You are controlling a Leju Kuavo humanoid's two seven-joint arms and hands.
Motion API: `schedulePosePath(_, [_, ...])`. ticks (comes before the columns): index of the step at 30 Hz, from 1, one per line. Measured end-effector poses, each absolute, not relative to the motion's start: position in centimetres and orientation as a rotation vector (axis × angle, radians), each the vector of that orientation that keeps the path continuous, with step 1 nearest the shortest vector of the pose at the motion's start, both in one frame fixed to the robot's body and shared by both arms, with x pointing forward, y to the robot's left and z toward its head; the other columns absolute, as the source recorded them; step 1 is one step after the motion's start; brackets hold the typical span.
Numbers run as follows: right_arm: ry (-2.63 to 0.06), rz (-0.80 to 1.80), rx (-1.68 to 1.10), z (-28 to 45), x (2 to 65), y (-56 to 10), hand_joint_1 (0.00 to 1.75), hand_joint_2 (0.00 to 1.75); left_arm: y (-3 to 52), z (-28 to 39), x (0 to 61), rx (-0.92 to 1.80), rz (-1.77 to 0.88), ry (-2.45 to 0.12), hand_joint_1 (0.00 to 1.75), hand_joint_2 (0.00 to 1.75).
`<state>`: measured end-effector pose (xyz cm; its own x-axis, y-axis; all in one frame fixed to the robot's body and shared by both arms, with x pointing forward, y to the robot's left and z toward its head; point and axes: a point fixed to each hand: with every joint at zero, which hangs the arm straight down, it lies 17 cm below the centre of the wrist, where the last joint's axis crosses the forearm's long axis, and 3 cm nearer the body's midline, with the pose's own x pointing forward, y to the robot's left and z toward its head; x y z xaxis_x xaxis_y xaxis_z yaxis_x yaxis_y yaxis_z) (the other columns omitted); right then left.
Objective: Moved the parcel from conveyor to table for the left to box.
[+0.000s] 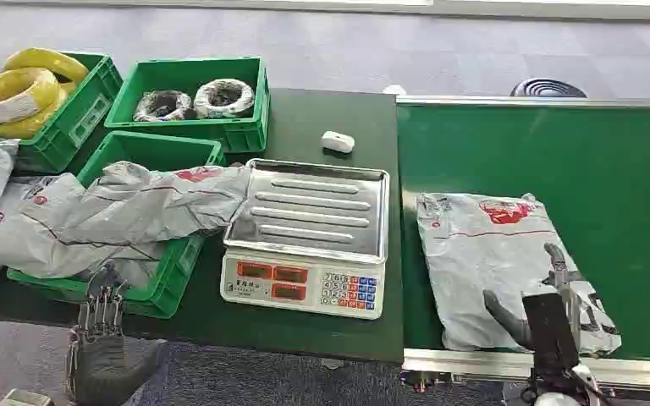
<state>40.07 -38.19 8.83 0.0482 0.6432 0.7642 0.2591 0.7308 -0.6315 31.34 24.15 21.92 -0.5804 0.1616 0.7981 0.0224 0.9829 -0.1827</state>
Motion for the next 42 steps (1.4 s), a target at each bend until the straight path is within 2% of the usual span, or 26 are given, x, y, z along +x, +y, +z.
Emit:
schedulePosePath(4, [-1.386,0.395,-0.821,6.5,44.4,-43.8,0.0,1.75,23.4,23.2,32.3,-0.179,0.186,-2.215,0.0,1.75])
schedulePosePath(8, [-1.127,0.539,-0.795,2.0,47.7,-47.7,0.0,1.75,22.9,24.3,33.5,-0.216,0.182,-2.23,0.0,1.75])
schedulePosePath(9, [-1.067,0.59,-0.767,0.8,48.0,-47.9,0.51,1.75,22.8,24.5,33.6,-0.221,0.18,-2.234,0.0,1.75])
schedulePosePath(10, [-1.026,0.631,-0.733,-0.1,48.3,-47.7,1.66,1.75,22.8,24.6,33.8,-0.225,0.177,-2.236,0.0,1.75])
schedulePosePath(11, [-0.978,0.673,-0.688,-1.2,48.3,-47.2,1.66,1.75,22.7,24.7,34.0,-0.227,0.176,-2.237,0.0,1.75])
schedulePosePath(12, [-0.925,0.716,-0.647,-2.4,48.0,-46.7,1.75,1.75,22.6,24.8,34.1,-0.232,0.173,-2.24,0.0,1.75])
schedulePosePath(15, [-0.809,0.81,-0.626,-4.4,47.7,-45.9,1.75,1.75,22.4,24.7,34.5,-0.235,0.17,-2.24,0.0,1.75])
schedulePosePath(19, [-0.66,0.895,-0.794,-3.7,48.5,-47.6,1.75,1.75,22.7,24.4,34.5,-0.223,0.188,-2.239,0.0,1.75])
schedulePosePath(24, [-0.569,0.963,-0.851,-3.5,48.7,-48.2,1.75,1.75,22.6,23.9,34.9,-0.208,0.197,-2.227,0.0,1.75])
schedulePosePath(34, [-0.614,0.918,-1.024,0.2,50.9,-50.2,1.75,1.75,22.9,23.3,35.7,-0.191,0.237,-2.223,0.0,1.75])
schedulePosePath(35, [-0.644,0.894,-1.067,1.3,51.5,-50.6,1.75,1.75,23.0,23.2,35.6,-0.185,0.242,-2.223,0.0,1.75])
schedulePosePath(36, [-0.914,0.686,-1.343,11.7,55.4,-52.8,1.75,1.75,23.6,22.4,35.2,-0.16,0.245,-2.208,0.0,1.75])
schedulePosePath(42, [-1.305,0.427,-1.556,23.6,55.1,-52.8,1.75,1.75,23.0,22.5,35.1,-0.144,0.2,-2.218,0.0,1.75])
